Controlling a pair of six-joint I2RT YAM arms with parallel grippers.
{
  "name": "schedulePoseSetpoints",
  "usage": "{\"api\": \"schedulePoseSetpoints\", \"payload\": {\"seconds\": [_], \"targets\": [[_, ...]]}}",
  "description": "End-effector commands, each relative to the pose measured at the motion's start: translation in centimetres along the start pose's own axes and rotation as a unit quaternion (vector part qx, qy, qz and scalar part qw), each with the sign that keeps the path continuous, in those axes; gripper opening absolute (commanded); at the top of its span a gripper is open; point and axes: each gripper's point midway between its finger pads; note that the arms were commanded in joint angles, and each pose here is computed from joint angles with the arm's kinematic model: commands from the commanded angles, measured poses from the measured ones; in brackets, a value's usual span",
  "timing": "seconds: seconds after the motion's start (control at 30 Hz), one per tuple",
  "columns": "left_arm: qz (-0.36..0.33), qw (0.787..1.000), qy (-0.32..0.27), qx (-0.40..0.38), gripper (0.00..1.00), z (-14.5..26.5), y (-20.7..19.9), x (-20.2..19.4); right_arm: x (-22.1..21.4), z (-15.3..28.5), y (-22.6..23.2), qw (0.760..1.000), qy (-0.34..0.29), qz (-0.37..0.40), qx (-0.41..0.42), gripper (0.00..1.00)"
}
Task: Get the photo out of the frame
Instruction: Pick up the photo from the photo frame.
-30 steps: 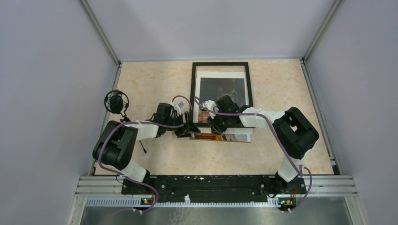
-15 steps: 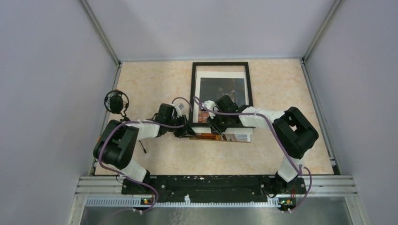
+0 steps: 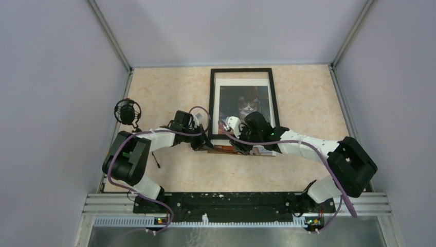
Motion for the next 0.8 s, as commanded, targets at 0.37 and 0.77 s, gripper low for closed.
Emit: {"api": "schedulePoseSetpoints", "payload": {"seconds": [0.37,0.77], "targets": [[0.027,0.997,-0.011,-0.075,0.0,1.1,-3.0,2.1,0.5,-1.9,1.4,0.993,-0.024,0.093,-0.063,0.5],[0.04,0.995,-0.013,-0.09,0.0,1.6,-3.2,2.4,-0.6,-3.5,1.2,0.988,-0.015,0.127,-0.088,0.47]]}}
Point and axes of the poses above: each gripper's point midway between its finger pads, its own z axis back along the fingers, its own y axis along the line the jaws close on, x = y × z, and after that the axes turned 6 degrees about -z, right-handed
